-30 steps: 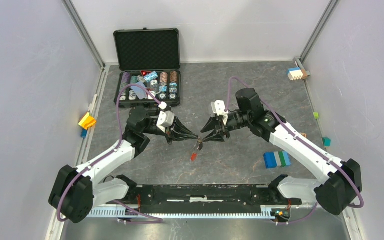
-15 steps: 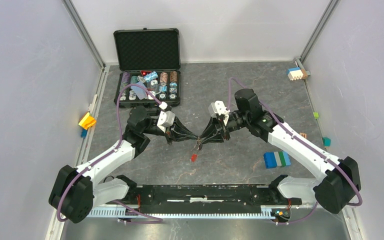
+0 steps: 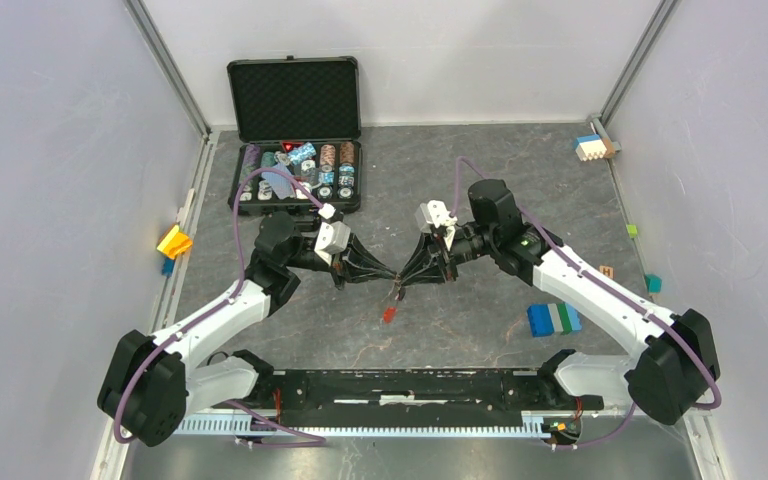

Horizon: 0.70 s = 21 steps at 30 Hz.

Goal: Put the keys on the keyring

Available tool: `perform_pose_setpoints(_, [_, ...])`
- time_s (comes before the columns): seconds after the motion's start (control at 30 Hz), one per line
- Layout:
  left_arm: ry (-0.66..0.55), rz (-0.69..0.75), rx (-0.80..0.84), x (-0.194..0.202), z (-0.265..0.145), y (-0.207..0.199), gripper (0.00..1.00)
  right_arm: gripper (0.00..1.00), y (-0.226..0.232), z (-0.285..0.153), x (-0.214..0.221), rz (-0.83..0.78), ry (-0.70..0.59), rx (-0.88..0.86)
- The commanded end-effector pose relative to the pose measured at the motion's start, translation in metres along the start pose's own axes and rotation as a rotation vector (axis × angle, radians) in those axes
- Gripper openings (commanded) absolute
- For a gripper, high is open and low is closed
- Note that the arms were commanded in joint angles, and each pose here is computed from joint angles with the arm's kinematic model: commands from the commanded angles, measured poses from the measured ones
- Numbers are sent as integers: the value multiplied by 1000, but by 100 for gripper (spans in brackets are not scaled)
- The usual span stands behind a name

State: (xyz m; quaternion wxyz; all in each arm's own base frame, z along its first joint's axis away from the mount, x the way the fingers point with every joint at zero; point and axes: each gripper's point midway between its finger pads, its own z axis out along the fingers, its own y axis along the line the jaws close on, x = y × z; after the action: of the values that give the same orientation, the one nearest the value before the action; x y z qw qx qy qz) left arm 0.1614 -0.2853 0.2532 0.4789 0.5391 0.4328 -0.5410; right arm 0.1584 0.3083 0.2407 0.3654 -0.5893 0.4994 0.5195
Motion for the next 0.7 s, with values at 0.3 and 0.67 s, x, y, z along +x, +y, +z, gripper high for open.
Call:
perform_pose_setpoints(0.3, [3, 90, -20, -3, -2, 5, 2, 0, -1, 2, -9, -13, -34, -5])
perform_pose_setpoints(0.67, [226, 166, -31, 35, -15, 14, 11, 0, -7, 2, -10, 85, -38, 39])
